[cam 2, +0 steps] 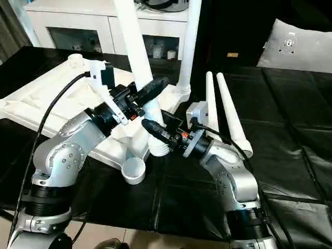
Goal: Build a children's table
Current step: Pick table leg
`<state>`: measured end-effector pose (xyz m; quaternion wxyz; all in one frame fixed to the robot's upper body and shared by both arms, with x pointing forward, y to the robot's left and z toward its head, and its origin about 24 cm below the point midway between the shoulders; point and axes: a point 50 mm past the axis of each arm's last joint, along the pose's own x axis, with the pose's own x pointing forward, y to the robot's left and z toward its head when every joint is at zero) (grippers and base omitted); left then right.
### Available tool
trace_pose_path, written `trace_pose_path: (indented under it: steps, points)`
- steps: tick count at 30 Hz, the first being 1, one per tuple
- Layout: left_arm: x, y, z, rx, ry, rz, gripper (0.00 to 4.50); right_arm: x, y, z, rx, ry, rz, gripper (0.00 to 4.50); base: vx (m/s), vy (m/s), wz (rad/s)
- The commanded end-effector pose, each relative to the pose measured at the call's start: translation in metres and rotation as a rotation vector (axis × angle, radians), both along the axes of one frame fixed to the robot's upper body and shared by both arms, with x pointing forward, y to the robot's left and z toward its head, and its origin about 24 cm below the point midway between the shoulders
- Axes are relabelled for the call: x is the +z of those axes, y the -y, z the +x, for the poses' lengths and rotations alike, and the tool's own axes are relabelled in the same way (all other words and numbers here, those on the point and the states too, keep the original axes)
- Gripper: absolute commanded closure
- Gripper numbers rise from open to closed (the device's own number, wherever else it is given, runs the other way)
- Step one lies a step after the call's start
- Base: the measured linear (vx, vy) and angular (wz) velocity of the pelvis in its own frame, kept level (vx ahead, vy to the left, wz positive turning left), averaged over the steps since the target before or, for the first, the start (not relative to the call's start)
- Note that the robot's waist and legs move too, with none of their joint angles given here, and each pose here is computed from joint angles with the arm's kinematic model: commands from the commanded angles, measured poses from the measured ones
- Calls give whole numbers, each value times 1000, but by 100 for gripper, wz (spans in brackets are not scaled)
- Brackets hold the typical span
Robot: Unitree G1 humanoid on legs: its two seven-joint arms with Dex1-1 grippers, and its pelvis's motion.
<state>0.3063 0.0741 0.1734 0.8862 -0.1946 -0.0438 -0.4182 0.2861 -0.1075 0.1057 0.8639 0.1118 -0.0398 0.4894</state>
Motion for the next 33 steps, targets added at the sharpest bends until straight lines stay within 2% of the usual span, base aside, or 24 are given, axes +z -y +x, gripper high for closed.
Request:
trace_pose_path:
  steps: [1,5,10,11,12,13,21,22,24,27,29,31,33]
  points:
    - [7,-2,-1,28,24,17,262,7,3,6,-56,29,-2,263,0,0,0]
    - [7,-3,2,47,33,37,262,5,1,5,-54,37,-36,263,0,0,0]
    - [6,-5,4,50,36,57,262,3,4,6,-67,11,-29,263,0,0,0]
    - [6,-6,4,43,37,59,262,3,6,7,-71,7,-29,228,0,0,0]
    - [6,-7,5,38,38,61,262,3,7,7,-73,5,-28,228,0,0,0]
    - [6,-8,6,34,38,64,262,4,9,8,-64,-3,-21,193,0,0,0]
    - [6,-18,9,-35,36,84,262,11,19,5,15,-46,15,139,0,0,0]
    - [7,-19,9,-53,43,83,262,12,21,4,37,-62,18,116,0,0,0]
    - [8,-20,9,-63,48,82,262,13,23,3,49,-72,20,101,0,0,0]
    - [11,-21,5,-171,68,80,262,18,32,3,98,-85,11,72,0,0,0]
    - [11,-21,5,-181,70,81,262,19,33,3,103,-85,9,52,0,0,0]
    - [16,-22,-1,-347,102,95,262,26,45,2,197,-118,-47,28,0,0,0]
    - [18,-21,-4,-407,115,103,262,28,48,0,238,-130,-66,20,0,0,0]
